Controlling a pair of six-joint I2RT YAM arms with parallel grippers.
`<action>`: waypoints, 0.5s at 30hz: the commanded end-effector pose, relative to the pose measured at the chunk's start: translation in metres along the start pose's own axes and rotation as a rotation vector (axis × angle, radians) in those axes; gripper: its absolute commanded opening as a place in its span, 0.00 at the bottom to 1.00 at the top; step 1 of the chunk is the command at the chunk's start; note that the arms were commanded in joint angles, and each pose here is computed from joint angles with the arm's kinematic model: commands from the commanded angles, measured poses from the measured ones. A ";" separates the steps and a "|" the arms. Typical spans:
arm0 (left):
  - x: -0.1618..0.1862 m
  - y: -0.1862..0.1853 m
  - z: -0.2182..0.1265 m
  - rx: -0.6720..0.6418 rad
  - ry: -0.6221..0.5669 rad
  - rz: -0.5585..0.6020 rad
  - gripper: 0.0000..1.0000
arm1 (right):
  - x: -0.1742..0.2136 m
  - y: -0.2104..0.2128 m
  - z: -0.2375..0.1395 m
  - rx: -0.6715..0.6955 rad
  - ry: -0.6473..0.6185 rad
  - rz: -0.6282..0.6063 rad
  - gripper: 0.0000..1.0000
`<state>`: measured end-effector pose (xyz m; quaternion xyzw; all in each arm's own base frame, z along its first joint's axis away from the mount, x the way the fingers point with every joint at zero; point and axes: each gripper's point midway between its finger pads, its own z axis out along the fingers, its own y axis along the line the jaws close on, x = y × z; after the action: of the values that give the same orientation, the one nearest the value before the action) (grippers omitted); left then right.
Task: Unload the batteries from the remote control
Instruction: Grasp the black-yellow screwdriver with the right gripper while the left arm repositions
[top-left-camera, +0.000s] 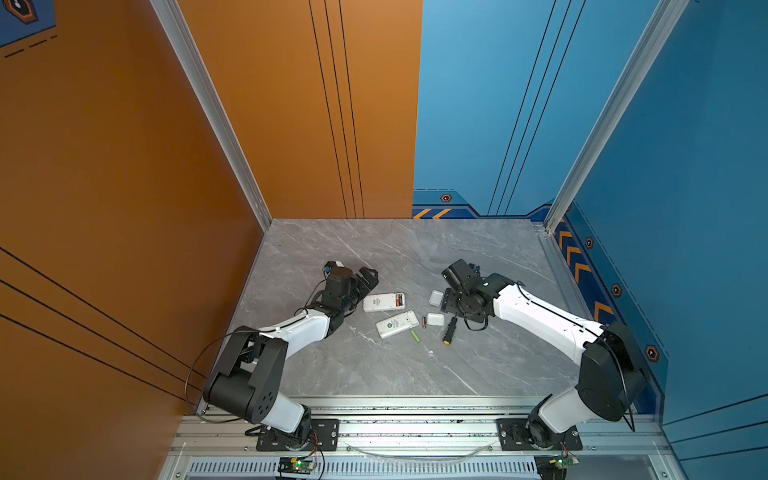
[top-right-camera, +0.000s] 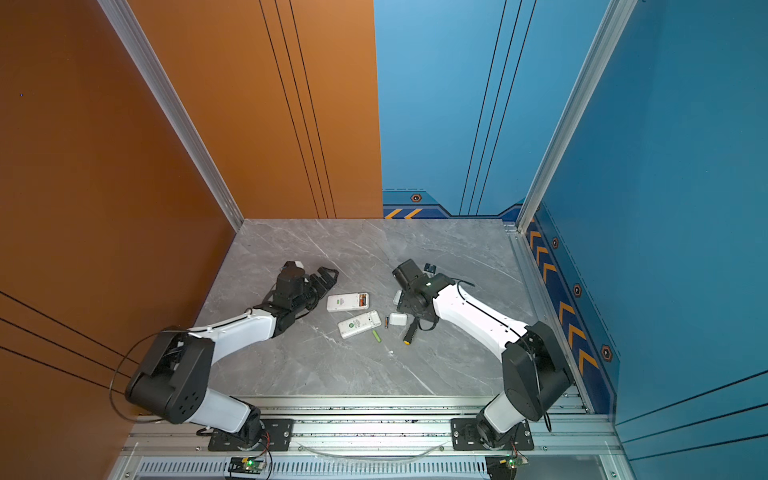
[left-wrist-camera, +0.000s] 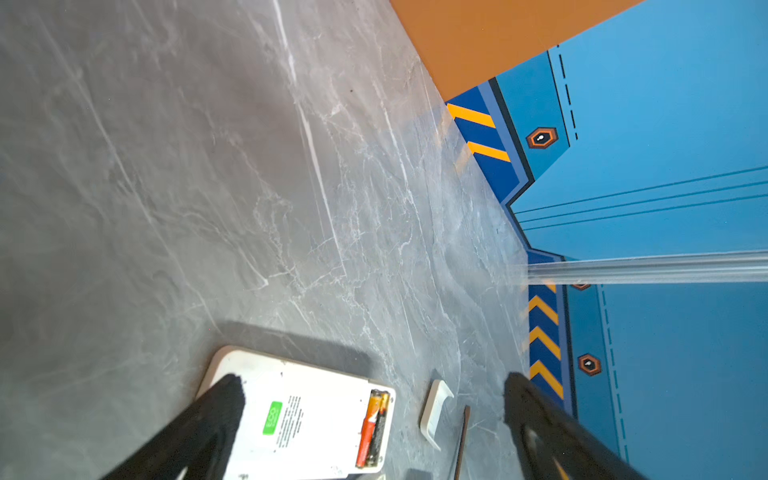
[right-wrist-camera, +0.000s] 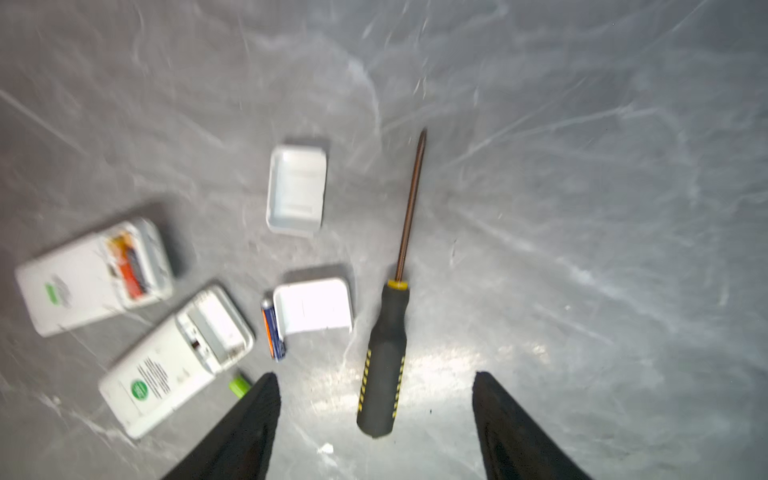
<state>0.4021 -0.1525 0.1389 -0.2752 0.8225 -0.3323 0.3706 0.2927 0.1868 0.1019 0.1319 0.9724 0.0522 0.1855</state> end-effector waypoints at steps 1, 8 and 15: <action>0.003 0.002 -0.018 -0.108 0.086 0.131 0.98 | 0.027 -0.001 0.018 0.005 0.064 0.061 0.72; 0.006 -0.026 -0.038 -0.081 0.108 0.183 0.98 | 0.047 -0.006 0.029 0.047 0.071 0.040 0.68; 0.016 -0.049 -0.061 -0.060 0.187 0.266 0.98 | 0.056 -0.013 0.052 0.069 0.081 0.041 0.58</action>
<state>0.3719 -0.1714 0.1895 -0.1743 0.8790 -0.2862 0.3392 0.2555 0.1945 0.0425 0.1443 0.9794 0.0345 0.1368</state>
